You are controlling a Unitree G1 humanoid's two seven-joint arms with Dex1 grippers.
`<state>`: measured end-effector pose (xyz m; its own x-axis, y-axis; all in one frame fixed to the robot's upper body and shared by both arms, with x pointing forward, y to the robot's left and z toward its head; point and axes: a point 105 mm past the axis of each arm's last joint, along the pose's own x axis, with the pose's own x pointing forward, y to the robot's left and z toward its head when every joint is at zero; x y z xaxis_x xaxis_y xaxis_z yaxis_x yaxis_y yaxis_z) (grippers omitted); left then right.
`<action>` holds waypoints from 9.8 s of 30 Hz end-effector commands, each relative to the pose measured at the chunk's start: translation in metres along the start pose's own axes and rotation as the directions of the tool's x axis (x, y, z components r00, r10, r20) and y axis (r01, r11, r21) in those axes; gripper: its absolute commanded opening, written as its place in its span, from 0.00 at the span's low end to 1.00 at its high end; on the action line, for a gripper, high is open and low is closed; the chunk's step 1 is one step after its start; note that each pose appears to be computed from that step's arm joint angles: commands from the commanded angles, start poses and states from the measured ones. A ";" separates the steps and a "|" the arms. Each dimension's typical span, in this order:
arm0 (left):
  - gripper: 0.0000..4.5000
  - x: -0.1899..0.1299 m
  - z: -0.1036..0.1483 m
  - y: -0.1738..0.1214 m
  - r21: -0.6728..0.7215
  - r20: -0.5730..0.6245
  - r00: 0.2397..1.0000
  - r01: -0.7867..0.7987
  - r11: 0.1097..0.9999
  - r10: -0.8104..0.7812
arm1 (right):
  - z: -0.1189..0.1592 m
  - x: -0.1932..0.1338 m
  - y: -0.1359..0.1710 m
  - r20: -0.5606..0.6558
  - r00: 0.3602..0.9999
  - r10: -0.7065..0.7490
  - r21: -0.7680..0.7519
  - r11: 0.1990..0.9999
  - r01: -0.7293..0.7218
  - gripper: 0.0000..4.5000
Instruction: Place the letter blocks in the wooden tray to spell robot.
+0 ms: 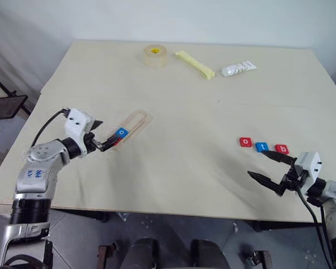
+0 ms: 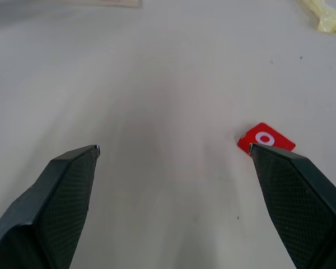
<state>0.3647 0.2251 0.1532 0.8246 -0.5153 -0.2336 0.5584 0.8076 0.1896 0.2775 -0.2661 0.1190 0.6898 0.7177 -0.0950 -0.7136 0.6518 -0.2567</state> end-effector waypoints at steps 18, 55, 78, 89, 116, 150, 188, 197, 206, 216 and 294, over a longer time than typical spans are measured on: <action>1.00 0.016 -0.027 -0.010 -0.030 -0.274 0.959 0.066 0.997 -0.071 | 0.018 -0.003 0.008 -0.005 1.000 -0.027 -0.035 0.999 0.027 0.99; 0.76 0.057 0.044 -0.105 0.270 -0.225 0.885 0.459 0.847 -0.408 | 0.018 0.001 0.002 -0.019 0.997 -0.073 -0.040 0.997 0.072 1.00; 0.76 0.079 0.039 -0.214 0.372 -0.343 0.685 0.727 0.576 -0.643 | 0.014 -0.034 0.015 -0.037 0.982 -0.184 -0.040 0.982 0.182 1.00; 0.99 0.081 0.041 -0.219 0.393 -0.335 0.672 0.737 0.550 -0.661 | 0.013 -0.040 0.016 -0.040 0.975 -0.217 -0.043 0.976 0.215 1.00; 0.99 0.005 0.054 -0.130 0.417 0.380 0.701 0.452 0.788 -0.603 | 0.007 -0.053 -0.042 -0.144 0.823 -0.549 0.046 0.827 0.560 1.00; 0.99 -0.002 0.020 -0.139 0.479 0.354 0.610 0.533 0.697 -0.709 | 0.003 -0.043 -0.074 -0.307 0.737 -0.602 0.143 0.737 0.661 1.00; 1.00 -0.005 0.013 -0.146 0.443 0.360 0.601 0.563 0.698 -0.714 | -0.012 -0.033 -0.012 -0.348 0.616 -0.707 0.210 0.581 0.786 0.32; 1.00 -0.001 0.017 -0.147 0.451 0.369 0.590 0.562 0.694 -0.718 | -0.015 -0.015 -0.001 -0.340 0.663 -0.667 0.264 0.609 0.748 0.32; 1.00 -0.004 0.015 -0.149 0.443 0.380 0.599 0.551 0.707 -0.705 | -0.012 -0.006 0.003 -0.319 0.697 -0.642 0.267 0.644 0.717 0.63; 1.00 -0.008 0.011 -0.150 0.430 0.383 0.606 0.551 0.715 -0.697 | 0.003 -0.021 0.004 -0.381 0.827 -0.413 0.090 0.874 0.478 0.99; 1.00 -0.009 0.009 -0.155 0.428 0.399 0.640 0.504 0.750 -0.657 | 0.059 0.109 0.051 -0.582 0.713 0.392 -0.109 0.830 -0.546 0.71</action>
<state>0.2736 0.1039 0.1309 0.2015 -0.9747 0.0969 0.8816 0.2236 0.4156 0.3128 -0.1479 0.1418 0.2839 0.6017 -0.7465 -0.9582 0.1504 -0.2432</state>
